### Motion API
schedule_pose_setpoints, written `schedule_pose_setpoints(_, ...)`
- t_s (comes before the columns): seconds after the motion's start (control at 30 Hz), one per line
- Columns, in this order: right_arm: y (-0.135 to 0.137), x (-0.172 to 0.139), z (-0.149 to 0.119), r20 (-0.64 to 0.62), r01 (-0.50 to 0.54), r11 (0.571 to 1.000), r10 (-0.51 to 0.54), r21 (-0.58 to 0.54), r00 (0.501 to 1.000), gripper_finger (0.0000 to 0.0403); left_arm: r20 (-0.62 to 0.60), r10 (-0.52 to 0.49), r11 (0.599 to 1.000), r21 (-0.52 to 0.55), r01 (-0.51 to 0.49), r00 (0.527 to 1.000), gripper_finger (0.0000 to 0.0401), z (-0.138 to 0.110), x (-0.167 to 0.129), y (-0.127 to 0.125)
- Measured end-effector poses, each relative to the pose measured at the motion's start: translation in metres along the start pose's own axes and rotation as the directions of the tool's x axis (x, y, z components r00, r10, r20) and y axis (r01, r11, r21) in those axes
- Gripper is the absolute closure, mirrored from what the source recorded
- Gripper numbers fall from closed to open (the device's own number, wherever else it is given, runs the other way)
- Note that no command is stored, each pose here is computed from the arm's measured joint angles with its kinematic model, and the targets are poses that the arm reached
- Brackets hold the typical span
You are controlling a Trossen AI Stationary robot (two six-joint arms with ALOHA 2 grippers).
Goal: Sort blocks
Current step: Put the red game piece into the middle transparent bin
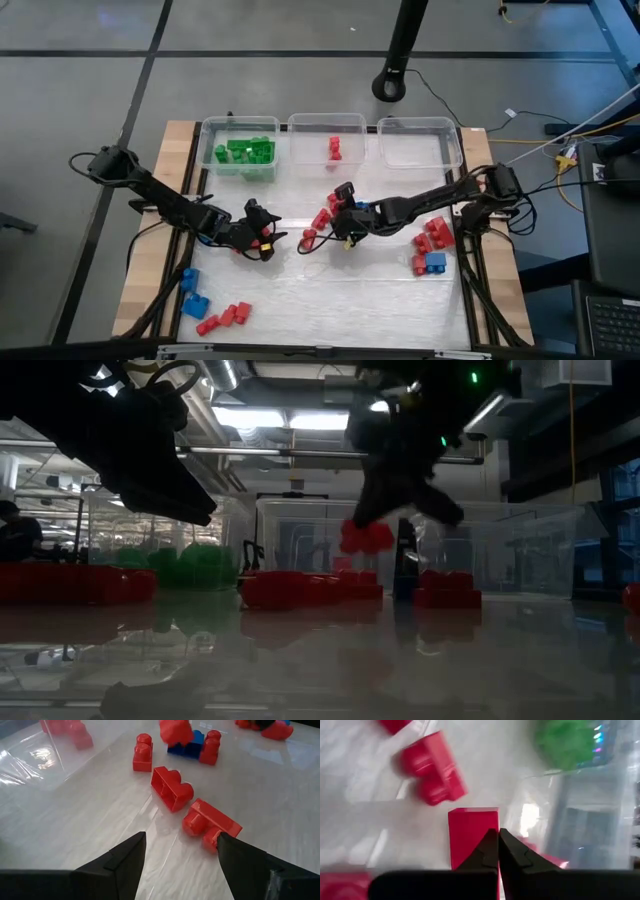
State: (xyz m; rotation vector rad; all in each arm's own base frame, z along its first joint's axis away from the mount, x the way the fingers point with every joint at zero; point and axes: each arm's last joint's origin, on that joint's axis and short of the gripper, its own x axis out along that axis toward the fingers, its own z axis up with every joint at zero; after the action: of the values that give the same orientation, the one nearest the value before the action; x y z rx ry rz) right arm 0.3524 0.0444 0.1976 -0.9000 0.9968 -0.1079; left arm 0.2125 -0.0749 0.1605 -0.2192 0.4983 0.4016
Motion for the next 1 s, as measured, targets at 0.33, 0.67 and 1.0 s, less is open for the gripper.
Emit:
schedule_pose_setpoints(0.33, -0.095, -0.049, 0.008, 0.026, 0.223, 0.975, -0.222, 0.000, 0.975, 0.0400, -0.001, 0.001, 1.000, 0.000, -0.001, 1.000, 0.0171, 0.000, 0.000, 0.000)
schedule_pose_setpoints(0.67, -0.165, -0.025, -0.038, -0.062, 0.298, 0.945, -0.292, 0.135, 0.954, 0.0398, -0.004, 0.003, 1.000, 0.001, -0.003, 1.000, 0.0171, 0.000, 0.000, 0.000)
schedule_pose_setpoints(1.0, -0.178, -0.008, -0.060, -0.060, 0.248, 0.936, -0.241, 0.249, 0.969, 0.0351, -0.005, 0.003, 1.000, 0.001, -0.003, 1.000, 0.0171, 0.000, 0.000, 0.000)
